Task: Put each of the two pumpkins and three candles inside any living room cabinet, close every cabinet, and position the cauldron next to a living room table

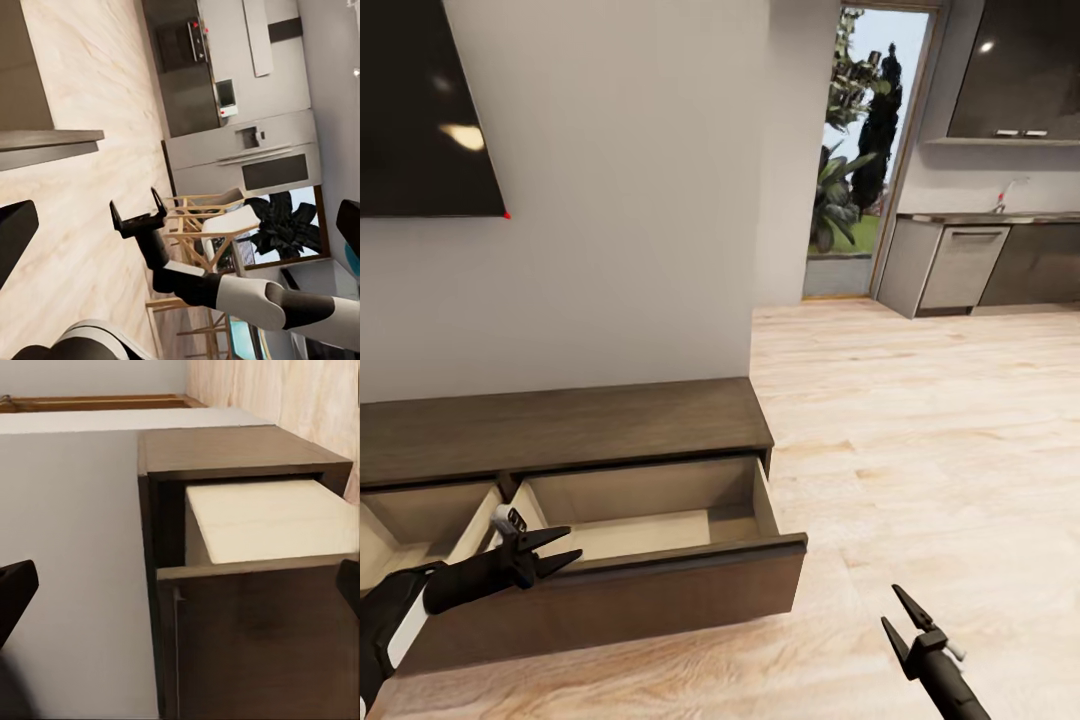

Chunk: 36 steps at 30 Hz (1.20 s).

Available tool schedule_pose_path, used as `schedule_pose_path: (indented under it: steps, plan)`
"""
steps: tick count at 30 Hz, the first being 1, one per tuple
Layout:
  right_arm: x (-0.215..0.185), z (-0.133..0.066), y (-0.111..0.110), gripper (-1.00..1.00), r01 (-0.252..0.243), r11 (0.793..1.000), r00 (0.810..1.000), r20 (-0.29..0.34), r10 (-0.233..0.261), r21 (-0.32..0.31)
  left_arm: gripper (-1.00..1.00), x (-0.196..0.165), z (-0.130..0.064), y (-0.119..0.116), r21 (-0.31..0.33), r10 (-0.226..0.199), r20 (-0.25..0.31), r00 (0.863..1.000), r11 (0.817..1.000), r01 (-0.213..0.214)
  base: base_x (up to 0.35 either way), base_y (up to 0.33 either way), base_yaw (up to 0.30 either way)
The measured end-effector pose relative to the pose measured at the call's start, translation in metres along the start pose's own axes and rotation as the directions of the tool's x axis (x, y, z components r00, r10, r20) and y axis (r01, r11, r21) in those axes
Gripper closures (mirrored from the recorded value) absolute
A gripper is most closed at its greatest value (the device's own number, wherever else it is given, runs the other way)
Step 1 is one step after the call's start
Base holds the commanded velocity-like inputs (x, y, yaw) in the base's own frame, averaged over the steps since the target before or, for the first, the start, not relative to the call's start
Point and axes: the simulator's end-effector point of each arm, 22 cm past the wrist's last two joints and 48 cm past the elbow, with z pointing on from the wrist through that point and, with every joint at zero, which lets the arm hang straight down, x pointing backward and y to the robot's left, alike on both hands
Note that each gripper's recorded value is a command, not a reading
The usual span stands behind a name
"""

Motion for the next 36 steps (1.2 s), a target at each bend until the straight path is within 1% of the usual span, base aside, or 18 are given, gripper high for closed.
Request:
schedule_pose_path:
  steps: [4,5,9,17,23,26,28,30,33,36]
  plan:
    - [0.007,-0.001,0.000,-1.00,0.072,0.997,0.997,-0.024,-0.071,0.031,-1.00,-0.004,0.001,-0.008,0.000,0.000,0.000,1.000,1.000,0.000,0.000,0.000,0.000]
    - [0.008,-0.002,0.000,-1.00,0.102,0.994,0.994,-0.028,-0.101,0.038,-1.00,-0.005,0.001,-0.010,0.000,0.000,0.000,1.000,1.000,0.000,0.000,0.000,0.000]
    - [0.009,-0.002,0.006,-1.00,0.145,0.988,0.989,-0.032,-0.144,0.047,-1.00,-0.009,0.002,-0.019,0.000,0.000,0.000,1.000,1.000,0.000,0.000,0.000,0.000]
    - [0.008,-0.002,0.020,-1.00,0.160,0.985,0.987,-0.033,-0.158,0.062,-1.00,-0.017,0.004,-0.035,0.001,-0.002,-0.001,1.000,1.000,0.002,0.000,0.000,0.000]
    - [0.008,-0.001,0.033,-1.00,0.164,0.984,0.986,-0.036,-0.162,0.065,-1.00,-0.020,0.012,-0.048,0.013,-0.005,-0.004,1.000,1.000,0.005,0.000,0.000,0.000]
    - [0.008,-0.003,0.031,-1.00,0.164,0.984,0.986,-0.036,-0.162,0.071,-1.00,-0.019,0.013,-0.048,0.015,-0.006,-0.004,1.000,1.000,0.007,0.000,0.000,0.000]
    - [0.007,-0.007,0.026,-1.00,0.162,0.983,0.987,-0.034,-0.160,0.087,-1.00,-0.019,0.013,-0.048,0.016,-0.007,-0.003,1.000,1.000,0.008,0.000,0.000,0.000]
    - [0.005,-0.010,0.023,-1.00,0.178,0.979,0.984,-0.026,-0.176,0.098,-1.00,-0.019,0.013,-0.048,0.016,-0.008,-0.003,1.000,1.000,0.008,0.000,0.000,0.000]
    - [0.002,-0.012,0.022,-1.00,0.214,0.972,0.977,-0.014,-0.213,0.102,-1.00,-0.020,0.013,-0.049,0.018,-0.003,-0.004,1.000,1.000,0.003,-0.062,0.000,0.000]
    - [0.001,-0.012,0.022,-1.00,0.226,0.969,0.974,-0.010,-0.227,0.104,-1.00,-0.020,0.013,-0.049,0.018,-0.002,-0.004,1.000,1.000,0.002,-0.175,0.000,0.000]
